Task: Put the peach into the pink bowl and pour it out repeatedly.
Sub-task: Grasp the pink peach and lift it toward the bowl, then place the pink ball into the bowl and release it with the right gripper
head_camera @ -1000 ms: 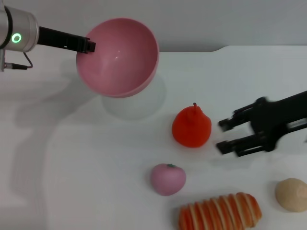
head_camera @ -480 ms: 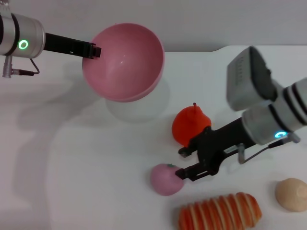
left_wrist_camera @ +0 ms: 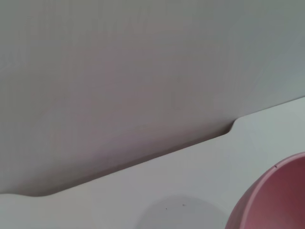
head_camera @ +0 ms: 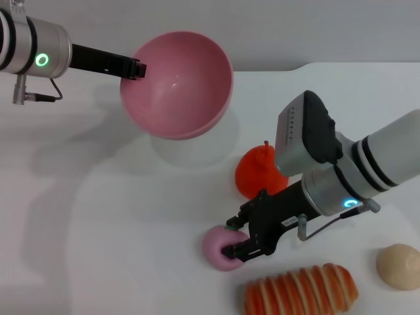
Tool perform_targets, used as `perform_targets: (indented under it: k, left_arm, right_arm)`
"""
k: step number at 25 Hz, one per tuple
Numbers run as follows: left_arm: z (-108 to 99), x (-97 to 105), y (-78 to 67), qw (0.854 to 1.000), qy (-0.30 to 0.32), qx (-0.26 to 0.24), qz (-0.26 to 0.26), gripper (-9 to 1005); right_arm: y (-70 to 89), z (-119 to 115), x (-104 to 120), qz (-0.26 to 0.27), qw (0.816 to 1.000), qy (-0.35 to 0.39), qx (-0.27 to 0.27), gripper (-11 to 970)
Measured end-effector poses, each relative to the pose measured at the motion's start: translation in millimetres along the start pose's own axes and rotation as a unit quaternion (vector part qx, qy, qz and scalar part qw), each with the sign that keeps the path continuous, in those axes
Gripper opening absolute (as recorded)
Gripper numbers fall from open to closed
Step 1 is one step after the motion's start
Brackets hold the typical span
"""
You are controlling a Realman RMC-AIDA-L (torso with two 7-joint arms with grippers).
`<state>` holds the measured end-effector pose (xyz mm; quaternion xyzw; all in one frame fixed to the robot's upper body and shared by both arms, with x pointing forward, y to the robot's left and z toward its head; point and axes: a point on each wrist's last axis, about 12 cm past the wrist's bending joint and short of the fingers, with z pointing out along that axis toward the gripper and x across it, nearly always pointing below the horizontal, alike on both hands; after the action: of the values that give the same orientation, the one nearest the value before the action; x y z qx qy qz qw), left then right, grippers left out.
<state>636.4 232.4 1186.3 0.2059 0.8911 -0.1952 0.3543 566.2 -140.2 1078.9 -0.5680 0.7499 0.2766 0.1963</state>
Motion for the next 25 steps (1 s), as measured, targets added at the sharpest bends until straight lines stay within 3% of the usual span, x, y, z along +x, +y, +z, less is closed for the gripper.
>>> perform_targets:
  k: [7, 10, 13, 15, 18, 19, 20, 23, 24, 25]
  left_arm:
    - [3.3, -0.5, -3.7, 1.0, 0.0, 0.0, 0.006, 45]
    - [3.3, -0.5, -3.7, 1.0, 0.0, 0.0, 0.006, 45]
    - [5.8, 3.1, -2.6, 1.0, 0.007, 0.0, 0.002, 45]
    - [6.6, 4.1, -1.5, 1.0, 0.01, 0.0, 0.0, 45]
    - [6.3, 5.8, 2.0, 1.0, 0.013, -0.008, -0.002, 45]
    - [6.2, 6.8, 3.1, 1.0, 0.015, -0.01, -0.002, 45]
    - [6.3, 7.4, 3.5, 1.0, 0.016, -0.011, -0.003, 45]
    - [7.3, 10.2, 4.0, 1.0, 0.021, -0.012, -0.003, 45]
    - [7.8, 11.2, 4.1, 1.0, 0.023, -0.012, -0.002, 45]
    - [8.1, 11.9, 4.1, 1.0, 0.025, -0.012, -0.001, 45]
  right_arm:
    - [-4.2, -0.4, -0.4, 0.01, 1.0, -0.014, 0.013, 583]
    - [-3.6, -3.2, -2.3, 0.009, 1.0, -0.017, 0.009, 379]
    - [0.3, -13.5, -5.9, 0.006, 0.999, -0.03, -0.01, 248]
    - [4.1, -27.6, -9.7, 0.001, 0.999, -0.049, -0.024, 161]
    - [10.1, -58.2, -14.4, -0.017, 0.996, -0.084, -0.032, 130]
    - [13.6, -80.4, -17.5, -0.034, 0.993, -0.108, -0.023, 120]
    - [13.6, -80.4, -17.5, -0.034, 0.993, -0.108, -0.023, 110]
    - [19.2, -114.4, -23.0, -0.057, 0.987, -0.152, -0.004, 85]
    - [21.8, -138.3, -27.3, -0.067, 0.978, -0.195, 0.009, 77]
    - [21.8, -138.3, -27.3, -0.067, 0.978, -0.195, 0.009, 70]
